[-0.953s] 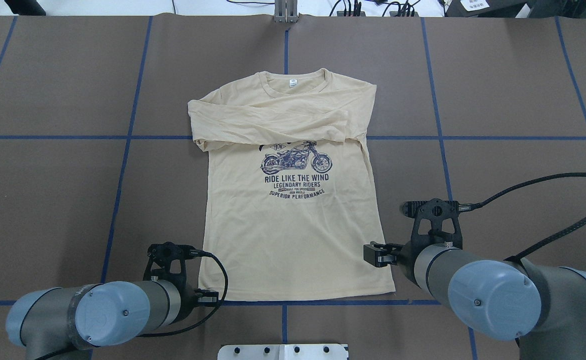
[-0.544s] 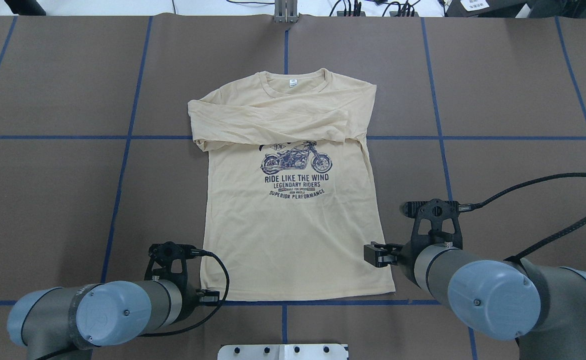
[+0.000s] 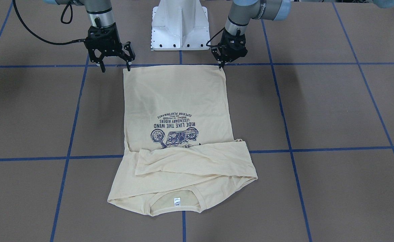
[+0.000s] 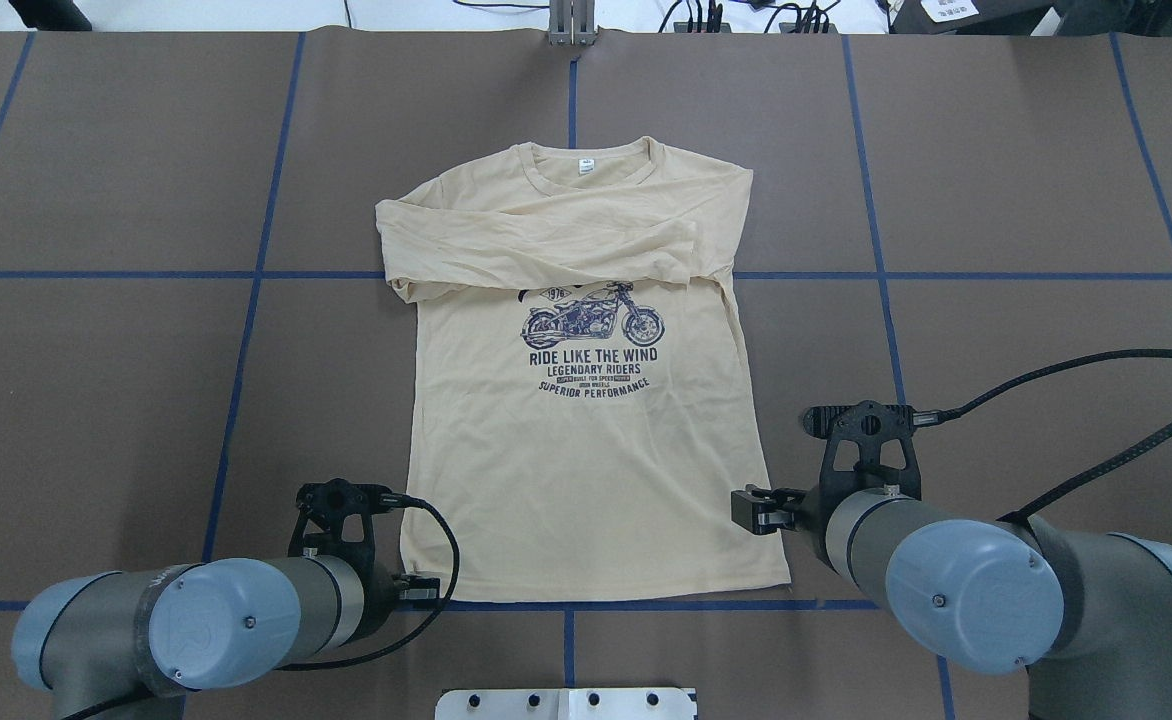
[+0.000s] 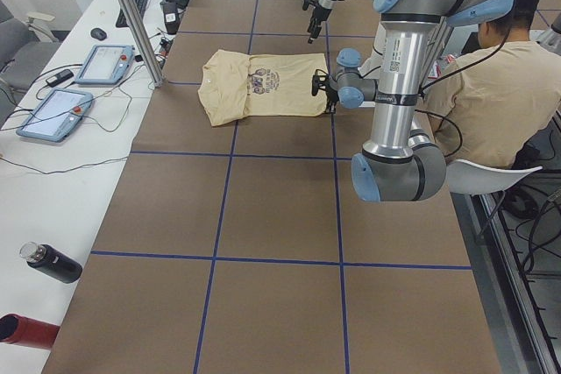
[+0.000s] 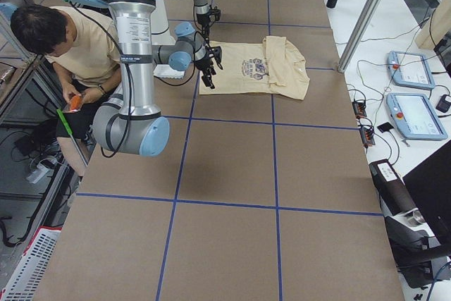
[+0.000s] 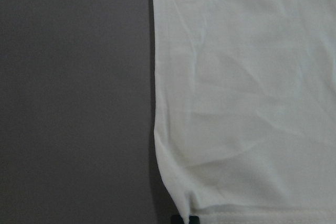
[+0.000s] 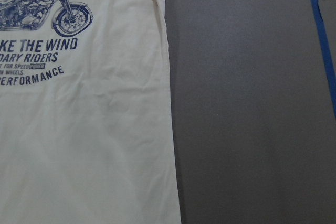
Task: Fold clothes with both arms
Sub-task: 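Grasp the hem corners with the left and right grippers, then lift the hem with both grippers and pull it toward the collar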
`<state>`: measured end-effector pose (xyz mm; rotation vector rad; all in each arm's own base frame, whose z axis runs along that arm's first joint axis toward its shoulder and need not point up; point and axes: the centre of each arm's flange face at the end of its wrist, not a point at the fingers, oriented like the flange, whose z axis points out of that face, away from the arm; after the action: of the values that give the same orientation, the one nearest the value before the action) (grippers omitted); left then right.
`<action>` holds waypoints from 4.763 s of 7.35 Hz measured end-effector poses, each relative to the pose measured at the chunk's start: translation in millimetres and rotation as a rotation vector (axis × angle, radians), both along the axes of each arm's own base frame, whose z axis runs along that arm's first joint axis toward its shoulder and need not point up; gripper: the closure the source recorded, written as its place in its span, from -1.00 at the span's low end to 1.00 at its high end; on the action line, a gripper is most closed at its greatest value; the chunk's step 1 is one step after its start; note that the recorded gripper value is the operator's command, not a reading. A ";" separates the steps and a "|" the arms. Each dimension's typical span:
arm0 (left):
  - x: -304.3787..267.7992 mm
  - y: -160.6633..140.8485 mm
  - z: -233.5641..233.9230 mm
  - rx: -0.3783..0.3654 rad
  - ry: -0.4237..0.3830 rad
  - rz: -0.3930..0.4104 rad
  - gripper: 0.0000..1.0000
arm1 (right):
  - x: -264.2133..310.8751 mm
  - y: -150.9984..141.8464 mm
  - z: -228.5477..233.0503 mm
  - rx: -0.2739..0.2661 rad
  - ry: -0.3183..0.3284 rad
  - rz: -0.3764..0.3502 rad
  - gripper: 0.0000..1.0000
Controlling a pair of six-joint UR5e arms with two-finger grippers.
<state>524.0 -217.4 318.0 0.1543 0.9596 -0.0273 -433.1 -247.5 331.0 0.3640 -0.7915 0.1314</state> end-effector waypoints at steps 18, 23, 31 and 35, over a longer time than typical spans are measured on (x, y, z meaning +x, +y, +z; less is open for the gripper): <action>-3.4 -2.6 -2.9 0.029 0.003 -0.038 1.00 | -65.0 62.9 42.8 -0.042 -0.011 -0.017 0.43; -3.5 -3.5 -1.9 0.029 0.001 -0.041 1.00 | -66.2 63.9 40.7 -0.042 -0.014 -0.020 1.00; -94.3 11.5 -96.6 0.035 0.062 0.066 1.00 | 11.9 42.4 -54.5 -0.121 -0.166 -0.069 1.00; -149.6 83.1 -146.3 -0.067 0.133 0.235 1.00 | 71.0 140.8 -127.9 -0.175 -0.234 -0.356 1.00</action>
<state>374.4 -134.3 171.7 -0.0233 1.1034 0.1479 -362.0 -106.7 203.1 0.0379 -1.0556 -0.0925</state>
